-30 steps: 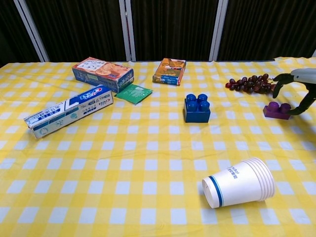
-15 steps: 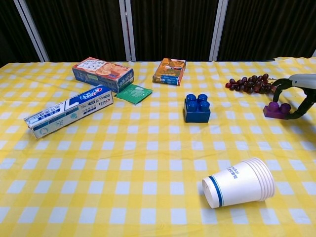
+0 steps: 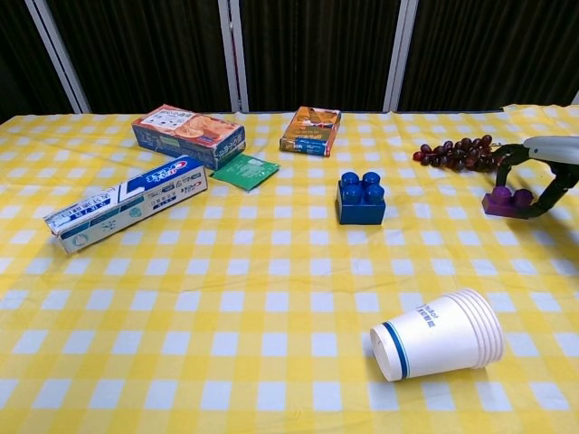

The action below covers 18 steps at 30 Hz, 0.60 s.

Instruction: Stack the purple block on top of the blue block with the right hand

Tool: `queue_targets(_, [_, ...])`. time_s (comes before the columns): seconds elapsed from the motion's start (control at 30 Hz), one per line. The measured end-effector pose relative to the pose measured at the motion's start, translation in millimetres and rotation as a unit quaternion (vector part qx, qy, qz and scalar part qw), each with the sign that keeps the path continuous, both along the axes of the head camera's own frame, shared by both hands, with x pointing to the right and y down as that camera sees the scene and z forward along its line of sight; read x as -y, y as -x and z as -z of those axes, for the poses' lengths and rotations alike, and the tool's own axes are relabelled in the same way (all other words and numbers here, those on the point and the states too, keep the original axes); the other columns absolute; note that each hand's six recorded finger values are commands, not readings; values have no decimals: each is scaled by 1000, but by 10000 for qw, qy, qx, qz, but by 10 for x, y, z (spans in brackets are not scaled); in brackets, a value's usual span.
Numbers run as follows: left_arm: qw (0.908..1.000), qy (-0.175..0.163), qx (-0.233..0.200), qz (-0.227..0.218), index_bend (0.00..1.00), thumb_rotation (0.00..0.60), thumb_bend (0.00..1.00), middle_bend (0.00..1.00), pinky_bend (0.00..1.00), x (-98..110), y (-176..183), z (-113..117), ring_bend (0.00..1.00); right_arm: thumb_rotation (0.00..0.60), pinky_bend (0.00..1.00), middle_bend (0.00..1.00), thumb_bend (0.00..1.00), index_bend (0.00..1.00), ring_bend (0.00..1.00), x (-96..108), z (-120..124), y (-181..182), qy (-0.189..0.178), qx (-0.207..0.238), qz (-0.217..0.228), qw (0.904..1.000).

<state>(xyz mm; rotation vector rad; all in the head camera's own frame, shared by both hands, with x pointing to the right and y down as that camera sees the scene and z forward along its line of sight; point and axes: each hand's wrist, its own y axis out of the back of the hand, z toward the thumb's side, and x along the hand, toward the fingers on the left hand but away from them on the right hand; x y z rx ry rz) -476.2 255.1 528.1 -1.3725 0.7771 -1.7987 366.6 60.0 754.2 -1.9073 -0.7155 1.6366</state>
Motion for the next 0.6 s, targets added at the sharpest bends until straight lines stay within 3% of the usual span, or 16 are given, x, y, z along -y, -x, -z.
queue_targets(0.6, [9999, -1, 113, -6, 121, 600, 0, 0, 42, 3, -12, -27, 0, 600, 0, 1, 364, 452, 40, 34, -77, -51, 57, -33, -85, 9999])
